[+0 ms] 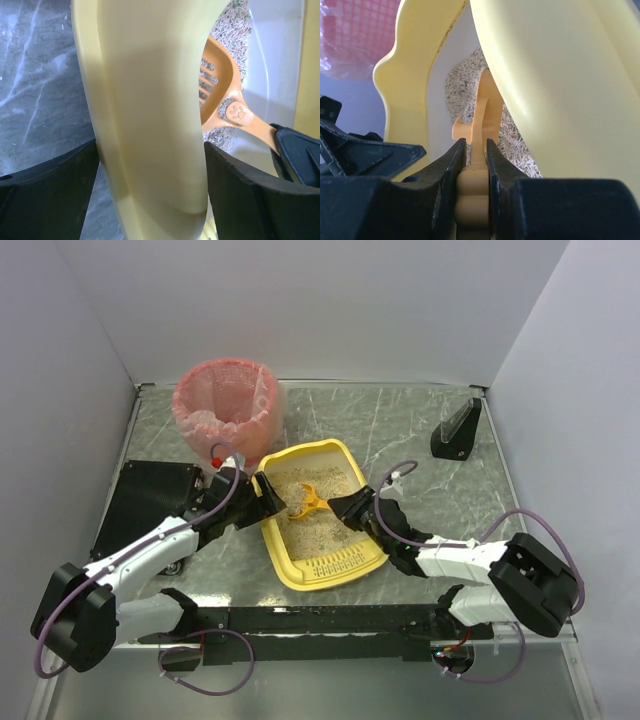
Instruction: Clean the litter box
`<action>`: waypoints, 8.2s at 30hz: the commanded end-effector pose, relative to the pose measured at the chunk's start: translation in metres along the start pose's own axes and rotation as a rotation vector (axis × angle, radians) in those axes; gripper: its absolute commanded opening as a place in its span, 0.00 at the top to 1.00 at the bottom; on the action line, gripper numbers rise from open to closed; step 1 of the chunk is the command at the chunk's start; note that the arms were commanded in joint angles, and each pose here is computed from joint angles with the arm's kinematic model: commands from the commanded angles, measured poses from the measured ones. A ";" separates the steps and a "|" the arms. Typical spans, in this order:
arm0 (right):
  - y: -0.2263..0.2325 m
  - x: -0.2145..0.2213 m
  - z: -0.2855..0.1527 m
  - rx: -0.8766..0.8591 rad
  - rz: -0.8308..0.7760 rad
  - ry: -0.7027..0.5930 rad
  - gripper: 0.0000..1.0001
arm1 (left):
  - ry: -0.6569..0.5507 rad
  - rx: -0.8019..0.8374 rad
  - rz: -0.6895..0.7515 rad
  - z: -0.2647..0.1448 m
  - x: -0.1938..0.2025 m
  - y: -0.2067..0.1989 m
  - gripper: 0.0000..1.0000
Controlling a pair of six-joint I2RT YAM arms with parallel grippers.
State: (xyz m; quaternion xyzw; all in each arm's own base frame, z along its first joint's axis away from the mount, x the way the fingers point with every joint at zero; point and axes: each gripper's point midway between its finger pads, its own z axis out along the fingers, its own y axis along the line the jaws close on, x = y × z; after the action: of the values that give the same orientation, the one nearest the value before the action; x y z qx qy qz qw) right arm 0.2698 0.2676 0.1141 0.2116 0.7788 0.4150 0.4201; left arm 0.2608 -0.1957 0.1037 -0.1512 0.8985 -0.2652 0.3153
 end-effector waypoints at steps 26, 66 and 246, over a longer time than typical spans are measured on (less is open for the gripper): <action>0.028 -0.077 -0.072 -0.321 0.243 -0.159 1.00 | -0.050 0.095 0.019 0.008 -0.022 -0.027 0.14; 0.007 -0.092 -0.115 -0.518 0.301 -0.189 1.00 | 0.076 0.300 0.441 0.030 -0.017 -0.068 0.36; 0.275 -0.218 -0.055 -0.457 -0.528 -0.073 1.00 | -0.264 0.245 -0.001 -0.066 -0.057 -0.036 0.03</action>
State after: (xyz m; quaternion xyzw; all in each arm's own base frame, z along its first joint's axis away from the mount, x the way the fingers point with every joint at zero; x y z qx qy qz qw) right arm 0.4014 0.2998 0.4241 -0.1463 0.7125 0.3459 0.5927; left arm 0.2552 -0.1533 0.1861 -0.1822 0.8235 -0.3070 0.4409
